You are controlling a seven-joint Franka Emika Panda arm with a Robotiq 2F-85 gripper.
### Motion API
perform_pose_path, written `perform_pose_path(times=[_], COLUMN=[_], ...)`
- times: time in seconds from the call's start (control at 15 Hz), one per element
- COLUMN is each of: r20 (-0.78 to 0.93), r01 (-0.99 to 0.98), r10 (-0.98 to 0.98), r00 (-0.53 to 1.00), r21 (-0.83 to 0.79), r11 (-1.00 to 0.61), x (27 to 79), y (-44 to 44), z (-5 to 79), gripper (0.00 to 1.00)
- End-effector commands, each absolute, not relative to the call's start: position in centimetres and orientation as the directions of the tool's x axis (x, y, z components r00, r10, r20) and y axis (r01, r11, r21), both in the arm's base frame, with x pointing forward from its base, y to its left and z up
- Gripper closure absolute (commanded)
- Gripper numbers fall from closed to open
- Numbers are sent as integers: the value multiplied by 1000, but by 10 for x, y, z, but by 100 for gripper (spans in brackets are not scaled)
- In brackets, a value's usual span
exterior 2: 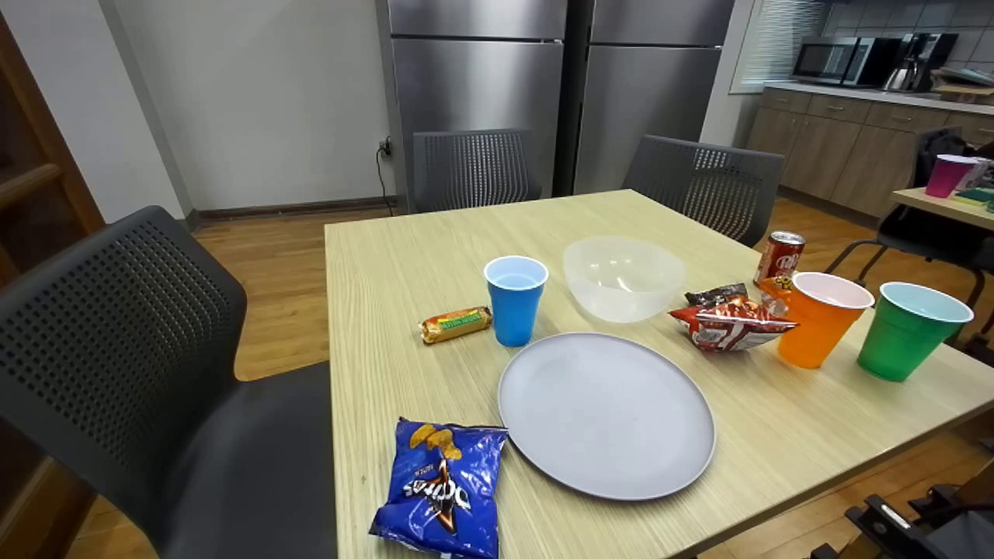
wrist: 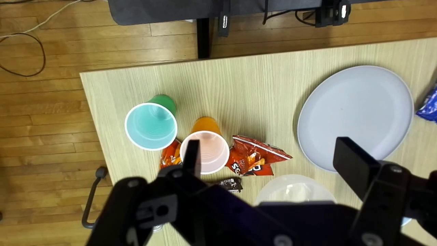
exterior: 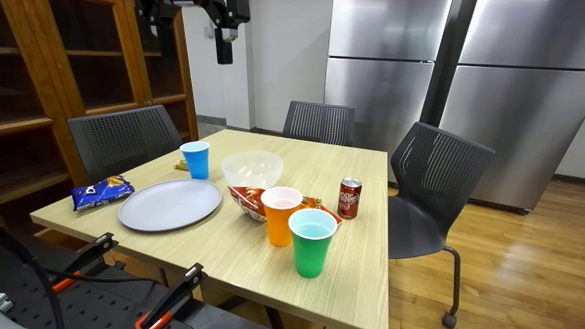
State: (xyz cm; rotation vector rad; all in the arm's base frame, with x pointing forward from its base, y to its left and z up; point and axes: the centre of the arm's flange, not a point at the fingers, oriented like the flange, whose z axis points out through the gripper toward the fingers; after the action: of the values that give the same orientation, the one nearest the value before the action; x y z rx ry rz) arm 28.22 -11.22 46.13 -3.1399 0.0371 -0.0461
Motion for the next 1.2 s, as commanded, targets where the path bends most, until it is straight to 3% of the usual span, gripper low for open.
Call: perform_pose_path(times=[0.0,1.13], r20=[48,-84], r01=[-105,-397], r10=[-105,-392], r00=[993,916], r21=[-3,-52], r11=[-994,-916], x=[298,373], y=[-114,-123], z=[450,350], gripper=[0,0])
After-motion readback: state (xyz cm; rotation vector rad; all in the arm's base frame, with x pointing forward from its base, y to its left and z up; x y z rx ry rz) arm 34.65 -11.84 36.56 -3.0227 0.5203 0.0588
